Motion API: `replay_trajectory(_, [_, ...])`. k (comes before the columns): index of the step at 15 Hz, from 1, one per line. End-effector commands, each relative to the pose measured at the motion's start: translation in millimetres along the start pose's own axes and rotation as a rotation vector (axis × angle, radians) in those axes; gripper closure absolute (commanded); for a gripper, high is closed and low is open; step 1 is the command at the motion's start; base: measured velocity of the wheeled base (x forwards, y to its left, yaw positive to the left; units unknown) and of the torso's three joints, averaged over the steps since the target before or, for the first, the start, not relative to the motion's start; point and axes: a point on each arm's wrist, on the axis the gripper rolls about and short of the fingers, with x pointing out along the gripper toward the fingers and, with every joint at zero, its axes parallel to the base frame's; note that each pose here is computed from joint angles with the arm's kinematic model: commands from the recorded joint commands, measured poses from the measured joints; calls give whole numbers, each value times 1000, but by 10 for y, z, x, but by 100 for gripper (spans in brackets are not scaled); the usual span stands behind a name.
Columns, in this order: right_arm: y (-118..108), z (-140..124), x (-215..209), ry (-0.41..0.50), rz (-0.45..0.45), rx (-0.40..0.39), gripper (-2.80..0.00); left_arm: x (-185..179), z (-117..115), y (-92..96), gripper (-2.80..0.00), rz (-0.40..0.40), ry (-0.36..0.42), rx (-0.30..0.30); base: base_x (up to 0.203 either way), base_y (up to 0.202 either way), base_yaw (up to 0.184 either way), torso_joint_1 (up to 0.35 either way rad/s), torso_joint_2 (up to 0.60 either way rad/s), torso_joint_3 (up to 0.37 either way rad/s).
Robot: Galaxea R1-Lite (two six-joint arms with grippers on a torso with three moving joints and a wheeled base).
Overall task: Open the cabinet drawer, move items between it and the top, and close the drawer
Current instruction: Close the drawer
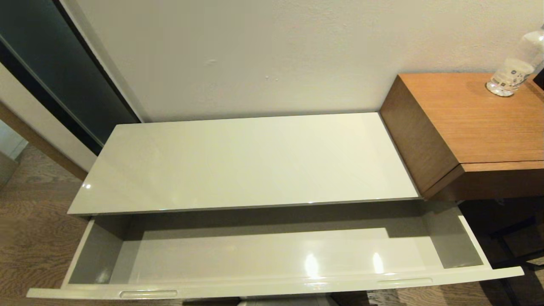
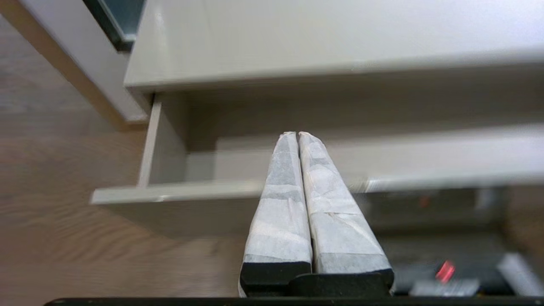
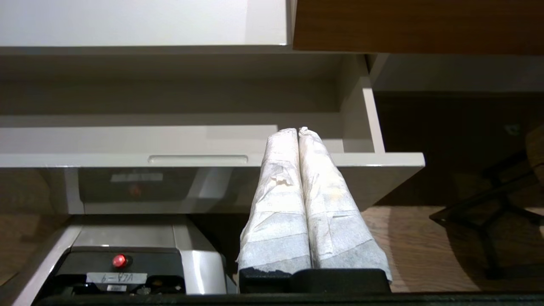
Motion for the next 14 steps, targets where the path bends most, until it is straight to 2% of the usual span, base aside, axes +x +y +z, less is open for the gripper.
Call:
replay_trajectory(1, [0, 4, -2, 1, 1, 2, 0, -5, -7, 0, 0, -1, 15, 12, 0, 0, 0, 0, 0, 0])
replay_trajectory(3, [0, 5, -2, 0, 0, 8, 0, -14, 26, 1, 0, -3, 7, 11, 0, 0, 0, 0, 0, 0])
replay_trajectory(5, [0, 4, -1, -2, 0, 7, 0, -84, 304, 19, 0, 4, -26, -6, 0, 0, 0, 0, 0, 0])
replay_trajectory(7, [0, 6, 0, -7, 1, 1, 0, -128, 610, 40, 0, 11, -6, -72, 0, 0, 0, 0, 0, 0])
replay_trajectory(9, [0, 7, 1, -10, 1, -4, 0, -107, 766, 50, 0, 9, 52, -129, 0, 0, 0, 0, 0, 0])
replay_trajectory(11, [0, 1, -1, 1, 1, -4, 0, -67, 825, 52, 0, 8, 74, -144, 0, 0, 0, 0, 0, 0])
replay_trajectory(14, [0, 6, -6, 24, 3, -3, 0, -84, 835, 52, 0, 4, 62, -145, 0, 0, 0, 0, 0, 0])
